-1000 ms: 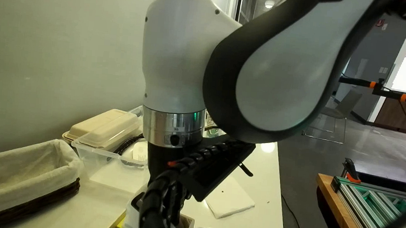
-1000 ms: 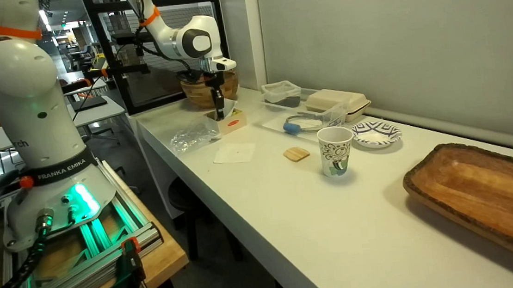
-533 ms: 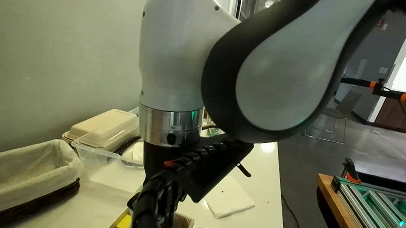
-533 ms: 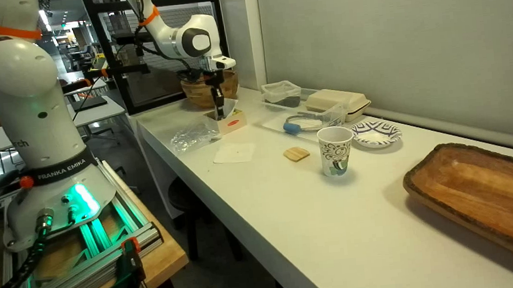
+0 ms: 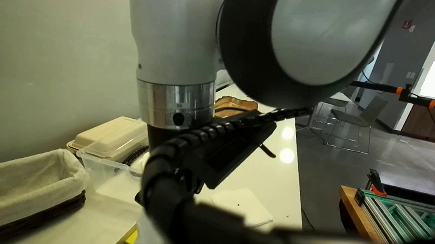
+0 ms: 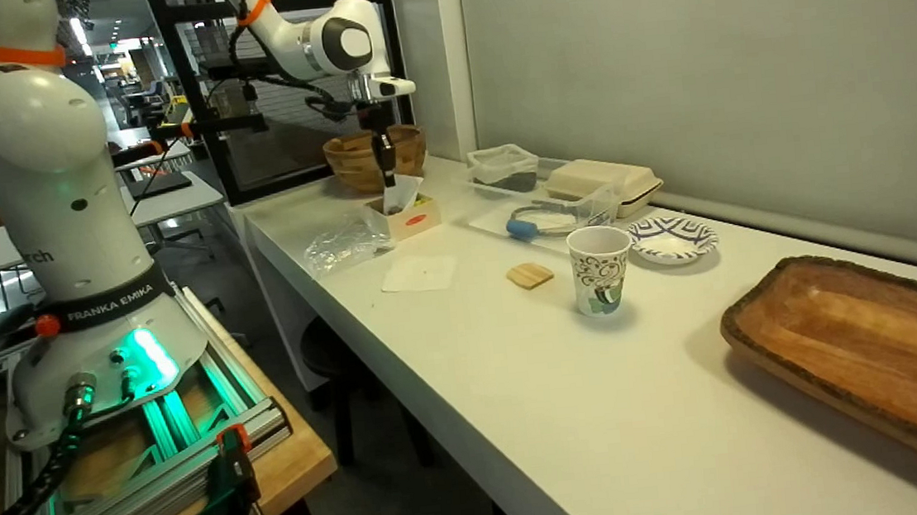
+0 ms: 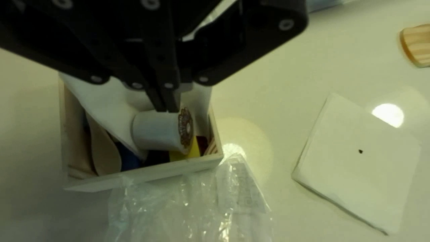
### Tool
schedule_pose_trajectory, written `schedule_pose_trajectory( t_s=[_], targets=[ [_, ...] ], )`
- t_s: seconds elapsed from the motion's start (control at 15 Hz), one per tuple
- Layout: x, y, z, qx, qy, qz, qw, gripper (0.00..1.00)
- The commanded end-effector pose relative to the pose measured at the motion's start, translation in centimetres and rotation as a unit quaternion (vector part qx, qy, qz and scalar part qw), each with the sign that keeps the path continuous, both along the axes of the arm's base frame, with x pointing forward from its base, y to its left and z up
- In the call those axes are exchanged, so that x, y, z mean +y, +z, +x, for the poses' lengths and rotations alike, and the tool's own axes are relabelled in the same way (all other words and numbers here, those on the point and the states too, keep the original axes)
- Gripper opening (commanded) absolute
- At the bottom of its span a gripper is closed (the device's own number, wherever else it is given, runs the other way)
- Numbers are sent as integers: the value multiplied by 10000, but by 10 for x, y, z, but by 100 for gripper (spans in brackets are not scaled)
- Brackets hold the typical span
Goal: Remove the paper towel and the spoon from the box
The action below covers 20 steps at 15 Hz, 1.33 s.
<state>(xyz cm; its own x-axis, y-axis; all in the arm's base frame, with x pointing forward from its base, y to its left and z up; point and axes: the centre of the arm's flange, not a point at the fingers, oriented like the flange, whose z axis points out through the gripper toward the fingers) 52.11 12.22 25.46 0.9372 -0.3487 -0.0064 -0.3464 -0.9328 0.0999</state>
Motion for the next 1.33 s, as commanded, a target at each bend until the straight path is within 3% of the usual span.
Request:
schedule_pose_trajectory(
  t_s=[0.0,0.4,0.47,0.53,1.07,1.27],
  targets=[
    [0,30,-3,111,17,-267,9996,1],
    [3,12,3,-67,235,-92,9997,1],
    [3,5,4,-114,248,-109,9996,31],
    [4,0,5,-139,254,-90,9995,31],
    [8,-48,16,-317,513,-62,9982,88],
    [15,-59,19,-294,627,-6,9976,89]
  ],
)
